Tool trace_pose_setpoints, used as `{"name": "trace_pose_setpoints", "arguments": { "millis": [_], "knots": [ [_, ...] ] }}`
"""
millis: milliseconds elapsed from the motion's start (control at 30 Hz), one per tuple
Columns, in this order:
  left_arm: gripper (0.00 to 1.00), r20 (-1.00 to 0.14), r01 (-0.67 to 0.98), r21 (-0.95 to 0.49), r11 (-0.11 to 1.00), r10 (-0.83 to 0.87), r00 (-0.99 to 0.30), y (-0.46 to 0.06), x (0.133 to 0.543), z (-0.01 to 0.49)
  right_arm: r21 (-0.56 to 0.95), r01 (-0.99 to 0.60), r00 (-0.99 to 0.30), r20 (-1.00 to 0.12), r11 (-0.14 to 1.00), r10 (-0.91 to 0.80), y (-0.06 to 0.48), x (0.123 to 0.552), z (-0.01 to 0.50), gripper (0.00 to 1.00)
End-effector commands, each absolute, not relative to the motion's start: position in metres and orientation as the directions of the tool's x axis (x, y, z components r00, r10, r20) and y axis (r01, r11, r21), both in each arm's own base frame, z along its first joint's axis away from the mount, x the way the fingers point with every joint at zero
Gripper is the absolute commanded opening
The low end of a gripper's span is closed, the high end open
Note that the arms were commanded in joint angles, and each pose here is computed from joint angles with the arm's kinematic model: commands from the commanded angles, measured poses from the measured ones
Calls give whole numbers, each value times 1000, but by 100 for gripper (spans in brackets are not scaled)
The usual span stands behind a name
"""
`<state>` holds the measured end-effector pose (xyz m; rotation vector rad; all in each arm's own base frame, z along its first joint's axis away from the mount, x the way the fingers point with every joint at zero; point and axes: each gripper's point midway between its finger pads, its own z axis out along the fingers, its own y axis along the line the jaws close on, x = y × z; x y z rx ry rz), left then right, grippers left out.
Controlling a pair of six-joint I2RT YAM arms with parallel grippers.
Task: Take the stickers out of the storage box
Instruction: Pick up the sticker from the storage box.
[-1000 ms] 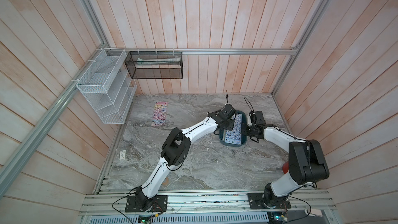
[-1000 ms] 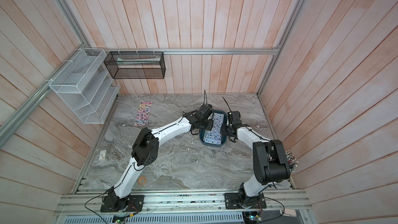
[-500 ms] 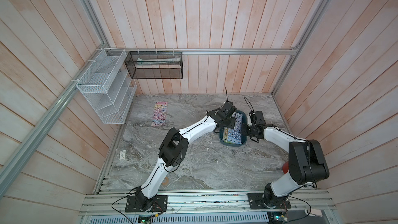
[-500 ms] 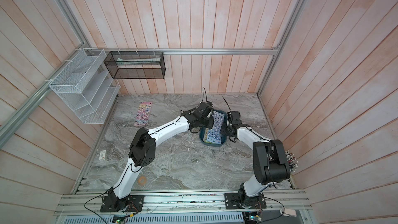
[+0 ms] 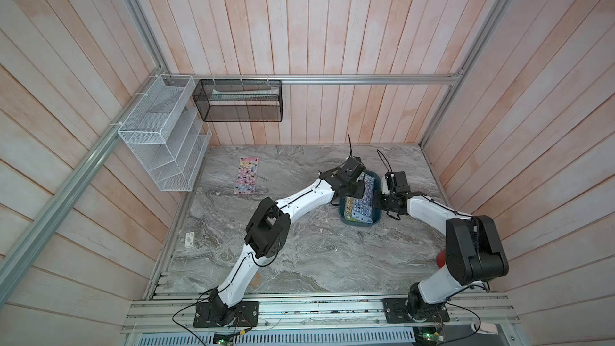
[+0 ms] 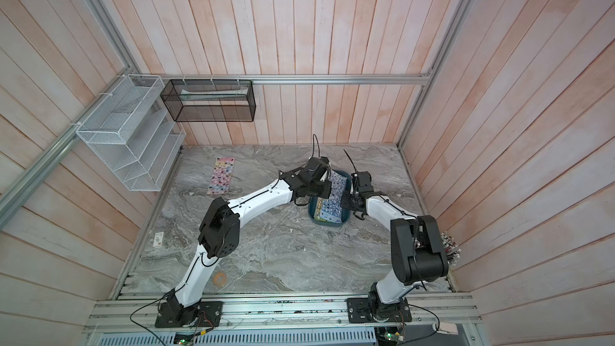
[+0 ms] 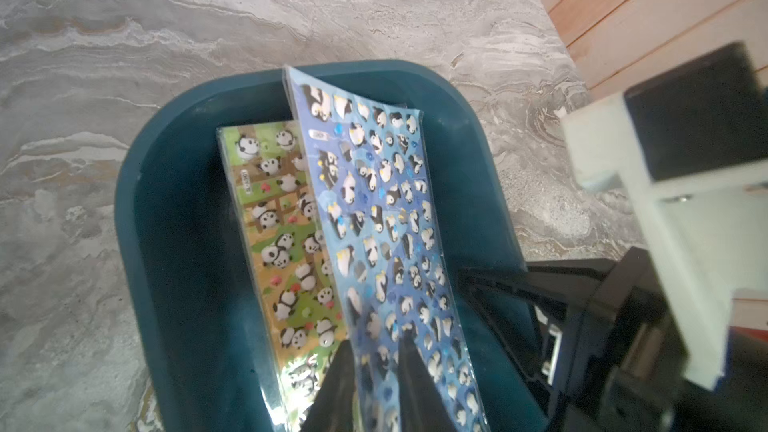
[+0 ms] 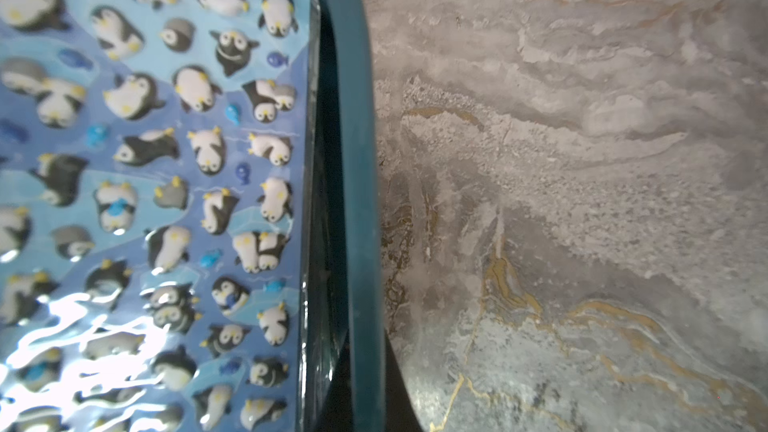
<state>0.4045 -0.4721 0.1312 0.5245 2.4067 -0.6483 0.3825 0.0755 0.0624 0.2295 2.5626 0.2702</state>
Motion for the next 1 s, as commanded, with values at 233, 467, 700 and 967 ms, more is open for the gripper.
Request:
{"name": "trace_pose_setpoints", "arguments": {
  "millis": [233, 467, 700, 967],
  "knots": [
    [0, -635, 506, -333, 796, 208, -744, -475, 405, 137, 278, 80, -811, -541, 957, 225, 83, 397, 77, 0],
    [0, -668, 518, -340, 785, 186, -721, -459, 415, 170, 279, 78, -813, -538, 957, 223, 83, 397, 77, 0],
    [0, -716, 530, -340, 777, 152, -682, -420, 428, 219, 288, 64, -817, -534, 955, 216, 86, 396, 77, 0],
    [0, -725, 503, -401, 765, 69, -685, -345, 454, 254, 297, 56, -822, -528, 953, 213, 88, 395, 77, 0]
  ]
}}
